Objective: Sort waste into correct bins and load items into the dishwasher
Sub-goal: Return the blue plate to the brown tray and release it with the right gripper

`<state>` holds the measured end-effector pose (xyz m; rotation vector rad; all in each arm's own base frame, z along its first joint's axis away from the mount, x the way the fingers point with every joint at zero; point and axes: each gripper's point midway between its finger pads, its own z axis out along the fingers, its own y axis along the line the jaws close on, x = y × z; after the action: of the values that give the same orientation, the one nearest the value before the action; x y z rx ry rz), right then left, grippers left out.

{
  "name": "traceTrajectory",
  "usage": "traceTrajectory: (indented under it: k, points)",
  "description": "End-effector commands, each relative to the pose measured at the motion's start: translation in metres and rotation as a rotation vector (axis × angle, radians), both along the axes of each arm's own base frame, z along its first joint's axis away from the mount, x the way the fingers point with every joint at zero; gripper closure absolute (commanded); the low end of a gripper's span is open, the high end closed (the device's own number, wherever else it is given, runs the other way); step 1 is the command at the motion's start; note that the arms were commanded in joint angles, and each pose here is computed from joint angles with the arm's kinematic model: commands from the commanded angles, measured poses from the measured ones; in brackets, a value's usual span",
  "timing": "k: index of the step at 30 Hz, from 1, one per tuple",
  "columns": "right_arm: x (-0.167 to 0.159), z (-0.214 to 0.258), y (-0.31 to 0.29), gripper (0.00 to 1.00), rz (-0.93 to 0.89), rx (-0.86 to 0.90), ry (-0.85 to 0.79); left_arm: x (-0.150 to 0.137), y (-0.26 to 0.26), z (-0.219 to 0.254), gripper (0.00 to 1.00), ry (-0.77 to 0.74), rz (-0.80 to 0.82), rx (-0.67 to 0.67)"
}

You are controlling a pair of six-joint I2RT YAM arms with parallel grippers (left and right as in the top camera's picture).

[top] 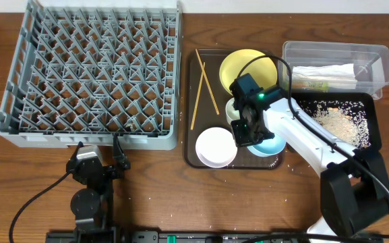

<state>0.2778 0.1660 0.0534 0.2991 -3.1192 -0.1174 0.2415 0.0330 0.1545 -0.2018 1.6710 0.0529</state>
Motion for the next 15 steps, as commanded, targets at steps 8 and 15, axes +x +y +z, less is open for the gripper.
traceTrajectory:
  k: [8, 15]
  points:
    - [-0.003, -0.023, 0.000, 0.99, 0.002, -0.023, 0.035, 0.000, 0.003, -0.018, 0.11, 0.045, 0.015, 0.005]
    - [-0.009, -0.030, -0.002, 0.83, 0.006, -0.029, 0.046, 0.000, 0.003, -0.018, 0.11, 0.045, 0.015, 0.005]
